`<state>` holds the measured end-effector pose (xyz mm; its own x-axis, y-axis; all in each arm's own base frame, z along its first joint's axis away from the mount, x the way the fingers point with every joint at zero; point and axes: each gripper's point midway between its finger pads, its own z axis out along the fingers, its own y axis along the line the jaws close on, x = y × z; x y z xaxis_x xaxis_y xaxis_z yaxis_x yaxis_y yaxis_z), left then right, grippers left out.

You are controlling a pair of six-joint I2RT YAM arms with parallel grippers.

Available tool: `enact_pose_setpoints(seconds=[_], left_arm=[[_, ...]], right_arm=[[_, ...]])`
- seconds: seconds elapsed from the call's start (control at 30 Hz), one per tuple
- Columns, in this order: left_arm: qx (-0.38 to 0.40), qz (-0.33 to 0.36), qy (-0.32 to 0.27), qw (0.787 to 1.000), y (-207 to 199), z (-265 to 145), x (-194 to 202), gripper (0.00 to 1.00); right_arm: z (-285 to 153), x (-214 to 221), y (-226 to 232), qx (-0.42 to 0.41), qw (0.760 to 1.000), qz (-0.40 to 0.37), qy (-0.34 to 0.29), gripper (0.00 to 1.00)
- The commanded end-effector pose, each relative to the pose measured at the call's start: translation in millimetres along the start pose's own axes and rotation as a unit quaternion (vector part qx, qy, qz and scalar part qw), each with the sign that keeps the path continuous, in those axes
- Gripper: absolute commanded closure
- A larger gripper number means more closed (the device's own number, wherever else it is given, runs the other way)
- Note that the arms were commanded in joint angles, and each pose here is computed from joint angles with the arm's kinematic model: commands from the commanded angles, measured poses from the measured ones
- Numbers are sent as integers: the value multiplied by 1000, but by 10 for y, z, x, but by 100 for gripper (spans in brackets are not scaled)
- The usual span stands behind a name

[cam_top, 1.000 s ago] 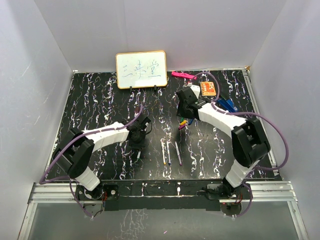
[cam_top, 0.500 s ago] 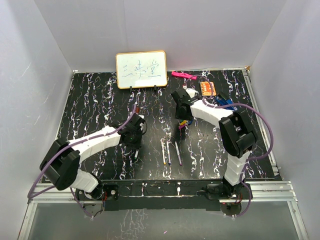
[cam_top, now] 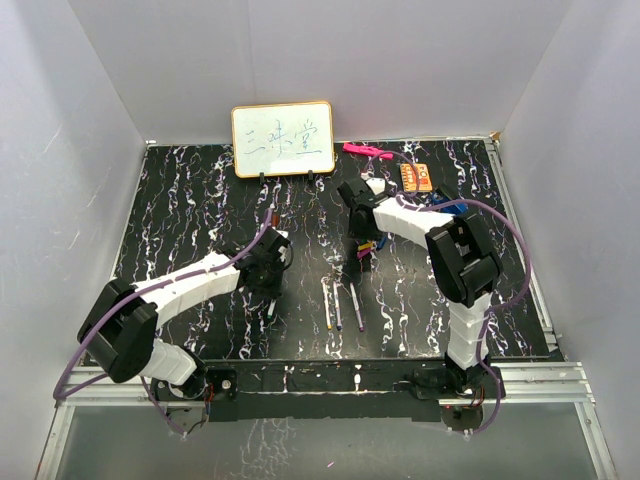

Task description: Insert the pens into the pen caps

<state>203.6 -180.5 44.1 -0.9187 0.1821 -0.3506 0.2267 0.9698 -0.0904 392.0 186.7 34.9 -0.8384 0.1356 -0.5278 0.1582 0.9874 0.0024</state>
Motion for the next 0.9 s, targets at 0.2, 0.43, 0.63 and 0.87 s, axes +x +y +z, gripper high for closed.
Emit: enact_pose_setpoints(seconds=[0.2,0.43,0.63,0.87], left_arm=[[-8,2,2,1000,34,-40,26,100],[-10,0,11,1000,41,5,68,100],[-11,0,9,1000,42,10,58,100],[-12,-1,10,1000,33,35,44,100]], right_arm=[[89,-199,21,3,1000,10,-21,62],[168,-134,-8,8,1000,7,-12,64],[232,45,-35,8,1000,-2,15,87],[296,232,-109,17,999,-14,40,100]])
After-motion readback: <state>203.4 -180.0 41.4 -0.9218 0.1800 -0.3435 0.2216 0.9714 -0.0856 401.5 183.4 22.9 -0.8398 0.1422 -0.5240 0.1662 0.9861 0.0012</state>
